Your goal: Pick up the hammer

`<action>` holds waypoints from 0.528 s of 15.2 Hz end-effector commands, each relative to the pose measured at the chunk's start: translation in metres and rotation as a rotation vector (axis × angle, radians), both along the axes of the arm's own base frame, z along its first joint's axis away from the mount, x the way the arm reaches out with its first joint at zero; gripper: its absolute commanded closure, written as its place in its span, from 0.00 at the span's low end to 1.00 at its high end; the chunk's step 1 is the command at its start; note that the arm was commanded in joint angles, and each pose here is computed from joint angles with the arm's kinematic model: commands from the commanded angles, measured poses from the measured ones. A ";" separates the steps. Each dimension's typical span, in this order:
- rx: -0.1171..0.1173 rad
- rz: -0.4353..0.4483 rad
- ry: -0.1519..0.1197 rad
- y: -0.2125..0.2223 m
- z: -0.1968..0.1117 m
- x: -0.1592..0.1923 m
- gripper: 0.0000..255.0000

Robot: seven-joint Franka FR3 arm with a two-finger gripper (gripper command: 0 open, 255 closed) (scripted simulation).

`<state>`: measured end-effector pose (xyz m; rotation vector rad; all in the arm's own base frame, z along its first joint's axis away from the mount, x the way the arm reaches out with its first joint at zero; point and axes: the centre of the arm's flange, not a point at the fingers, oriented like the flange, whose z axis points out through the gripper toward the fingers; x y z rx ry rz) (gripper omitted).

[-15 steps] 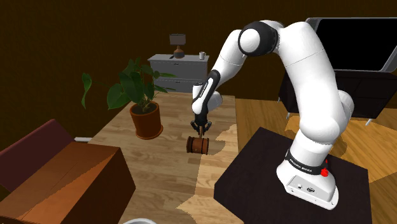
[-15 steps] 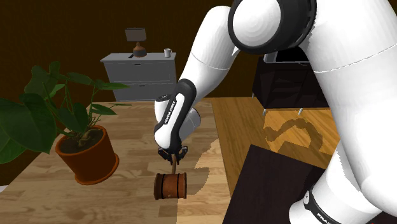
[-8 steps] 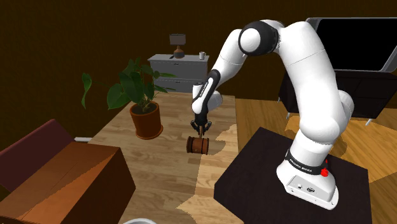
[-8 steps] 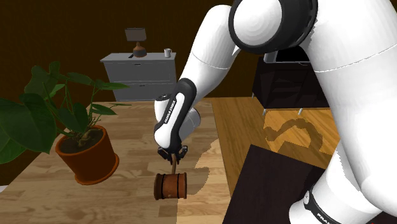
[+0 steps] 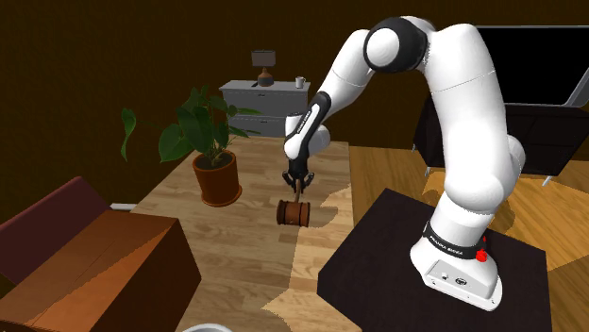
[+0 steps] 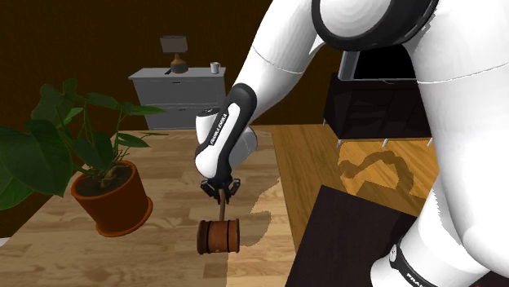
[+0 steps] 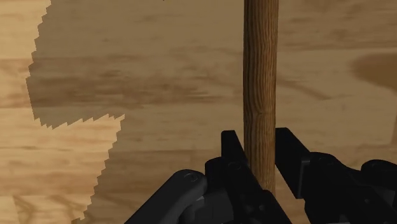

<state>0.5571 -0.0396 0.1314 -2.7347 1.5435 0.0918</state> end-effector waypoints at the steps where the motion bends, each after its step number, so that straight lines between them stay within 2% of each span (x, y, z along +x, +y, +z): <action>1: 0.000 0.000 -0.001 0.000 0.012 0.000 1.00; 6: 0.000 0.000 0.000 0.000 0.038 0.000 1.00; 8: 0.000 0.000 0.000 0.000 0.039 0.000 1.00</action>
